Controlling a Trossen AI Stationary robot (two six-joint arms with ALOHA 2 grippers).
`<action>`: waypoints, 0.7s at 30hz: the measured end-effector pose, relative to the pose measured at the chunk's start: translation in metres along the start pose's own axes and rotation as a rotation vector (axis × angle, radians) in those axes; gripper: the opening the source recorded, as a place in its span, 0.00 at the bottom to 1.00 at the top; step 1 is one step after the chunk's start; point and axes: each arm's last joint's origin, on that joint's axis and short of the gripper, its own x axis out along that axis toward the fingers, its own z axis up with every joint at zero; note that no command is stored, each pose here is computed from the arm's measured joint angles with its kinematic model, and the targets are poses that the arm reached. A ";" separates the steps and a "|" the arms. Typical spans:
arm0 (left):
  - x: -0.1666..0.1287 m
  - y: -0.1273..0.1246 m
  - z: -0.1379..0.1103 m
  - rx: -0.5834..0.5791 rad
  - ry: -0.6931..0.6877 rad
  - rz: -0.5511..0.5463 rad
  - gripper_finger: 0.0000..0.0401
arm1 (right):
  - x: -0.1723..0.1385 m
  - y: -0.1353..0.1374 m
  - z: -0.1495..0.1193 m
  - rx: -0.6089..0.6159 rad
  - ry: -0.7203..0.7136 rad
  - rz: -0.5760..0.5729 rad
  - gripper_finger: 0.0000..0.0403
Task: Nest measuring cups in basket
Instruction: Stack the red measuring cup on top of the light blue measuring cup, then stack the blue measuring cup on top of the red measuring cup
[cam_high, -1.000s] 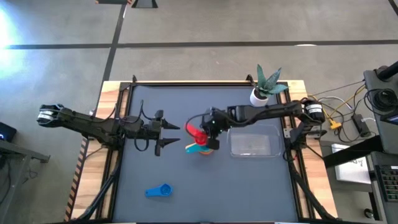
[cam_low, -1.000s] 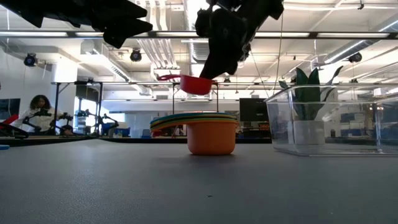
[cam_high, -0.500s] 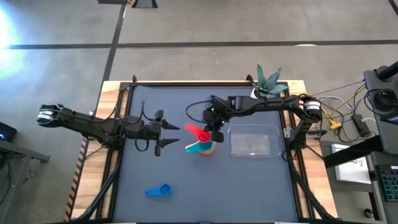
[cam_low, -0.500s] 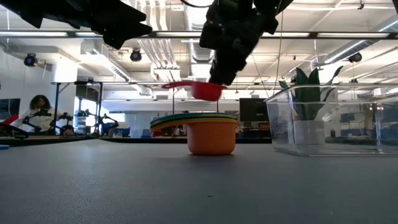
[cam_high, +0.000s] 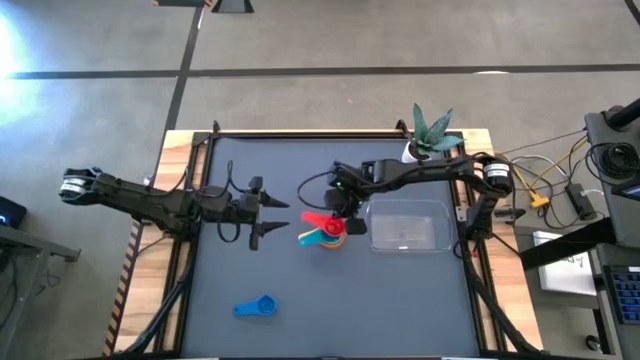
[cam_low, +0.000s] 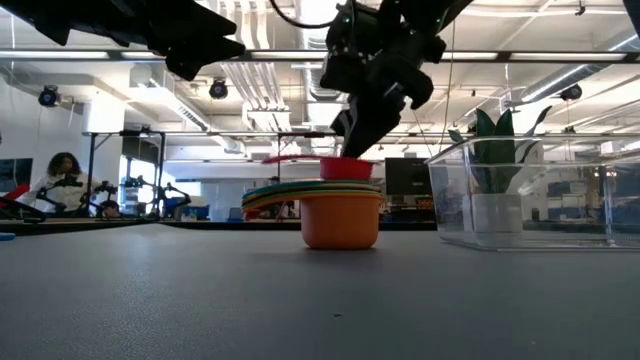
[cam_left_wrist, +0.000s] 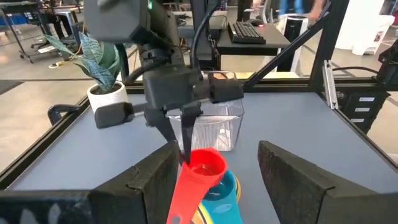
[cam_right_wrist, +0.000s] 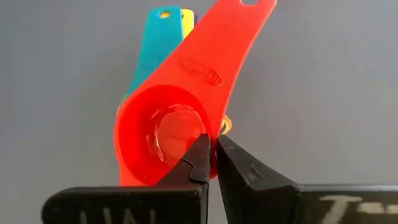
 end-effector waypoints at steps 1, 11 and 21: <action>0.000 0.000 0.000 -0.005 0.000 0.000 0.51 | 0.004 0.000 -0.001 -0.001 0.008 0.004 0.02; 0.000 0.000 -0.001 -0.006 0.009 -0.001 0.51 | 0.020 0.000 -0.005 0.035 0.043 0.016 0.11; 0.000 0.000 -0.006 0.003 0.062 -0.001 0.51 | 0.000 0.002 0.008 0.101 0.017 0.006 0.38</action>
